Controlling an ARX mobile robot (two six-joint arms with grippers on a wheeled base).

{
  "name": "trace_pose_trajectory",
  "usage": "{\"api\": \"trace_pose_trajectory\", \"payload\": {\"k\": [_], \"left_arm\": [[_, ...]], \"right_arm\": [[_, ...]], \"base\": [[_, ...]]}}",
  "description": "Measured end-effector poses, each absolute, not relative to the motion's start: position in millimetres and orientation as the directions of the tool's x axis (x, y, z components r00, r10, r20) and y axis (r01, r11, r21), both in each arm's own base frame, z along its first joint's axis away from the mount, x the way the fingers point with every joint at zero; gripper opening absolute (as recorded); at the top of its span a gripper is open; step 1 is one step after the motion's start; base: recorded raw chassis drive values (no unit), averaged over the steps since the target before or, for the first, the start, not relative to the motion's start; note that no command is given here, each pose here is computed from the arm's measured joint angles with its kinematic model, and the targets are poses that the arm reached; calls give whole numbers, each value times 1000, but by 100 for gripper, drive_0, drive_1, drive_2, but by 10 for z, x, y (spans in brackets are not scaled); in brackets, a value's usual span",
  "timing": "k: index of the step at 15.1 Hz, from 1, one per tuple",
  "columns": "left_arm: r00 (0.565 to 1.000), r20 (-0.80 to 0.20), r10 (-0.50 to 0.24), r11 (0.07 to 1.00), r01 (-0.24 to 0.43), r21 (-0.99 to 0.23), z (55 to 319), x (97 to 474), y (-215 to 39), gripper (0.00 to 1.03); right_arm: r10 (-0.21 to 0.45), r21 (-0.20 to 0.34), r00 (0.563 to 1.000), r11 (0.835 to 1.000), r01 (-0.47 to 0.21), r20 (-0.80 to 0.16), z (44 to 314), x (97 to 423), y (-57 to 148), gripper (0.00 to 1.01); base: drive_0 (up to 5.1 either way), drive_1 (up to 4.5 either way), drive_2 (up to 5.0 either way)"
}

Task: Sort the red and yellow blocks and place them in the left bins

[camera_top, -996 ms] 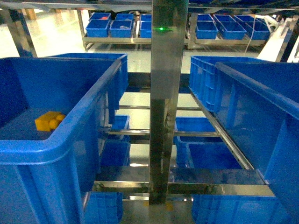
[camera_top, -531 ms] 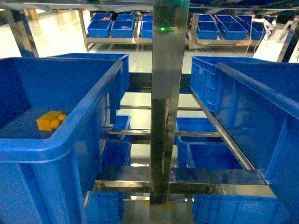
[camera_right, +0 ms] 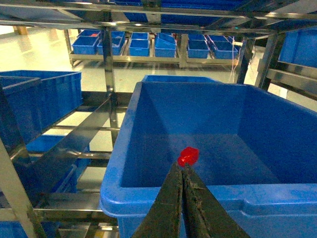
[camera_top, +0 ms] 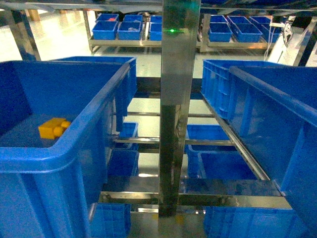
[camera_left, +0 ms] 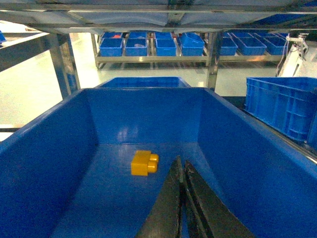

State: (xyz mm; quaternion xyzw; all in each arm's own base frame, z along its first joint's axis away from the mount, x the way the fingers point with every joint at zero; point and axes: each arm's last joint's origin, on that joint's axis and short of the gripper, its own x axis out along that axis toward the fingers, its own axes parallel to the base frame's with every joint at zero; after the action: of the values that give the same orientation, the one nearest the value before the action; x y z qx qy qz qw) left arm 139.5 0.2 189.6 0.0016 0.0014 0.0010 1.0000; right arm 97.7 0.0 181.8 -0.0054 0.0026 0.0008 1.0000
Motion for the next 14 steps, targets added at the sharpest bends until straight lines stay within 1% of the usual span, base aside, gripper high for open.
{"api": "trace_pose_trajectory", "payload": {"k": [5, 6, 7, 8, 13, 14], "left_arm": [[1000, -9, 2, 1000, -2, 3, 1816, 1317, 2, 2], [1000, -6, 2, 1000, -2, 3, 1787, 1267, 2, 2], [1000, -1, 2, 1000, -2, 3, 1694, 1192, 2, 2], [1000, 17, 2, 1000, -2, 3, 1711, 1142, 2, 2], [1000, 12, 2, 1000, -2, 3, 1702, 1084, 2, 2], [1000, 15, 2, 1000, -2, 2, 1704, 1079, 2, 7]], "right_arm": [[2, -11, 1000, 1000, -2, -1, 1779, 976, 0, 2], [2, -11, 1000, 1000, -2, -2, 1757, 976, 0, 2], [0, -10, 1000, 1000, 0, 2, 1674, 972, 0, 2], [0, -10, 1000, 1000, 0, 3, 1675, 972, 0, 2], [0, -10, 1000, 1000, 0, 3, 1675, 972, 0, 2], [0, -10, 1000, 1000, 0, 3, 1675, 972, 0, 5]], "base": [[0, 0, 0], [0, 0, 0], [0, 0, 0], [0, 0, 0], [0, 0, 0], [0, 0, 0]]}}
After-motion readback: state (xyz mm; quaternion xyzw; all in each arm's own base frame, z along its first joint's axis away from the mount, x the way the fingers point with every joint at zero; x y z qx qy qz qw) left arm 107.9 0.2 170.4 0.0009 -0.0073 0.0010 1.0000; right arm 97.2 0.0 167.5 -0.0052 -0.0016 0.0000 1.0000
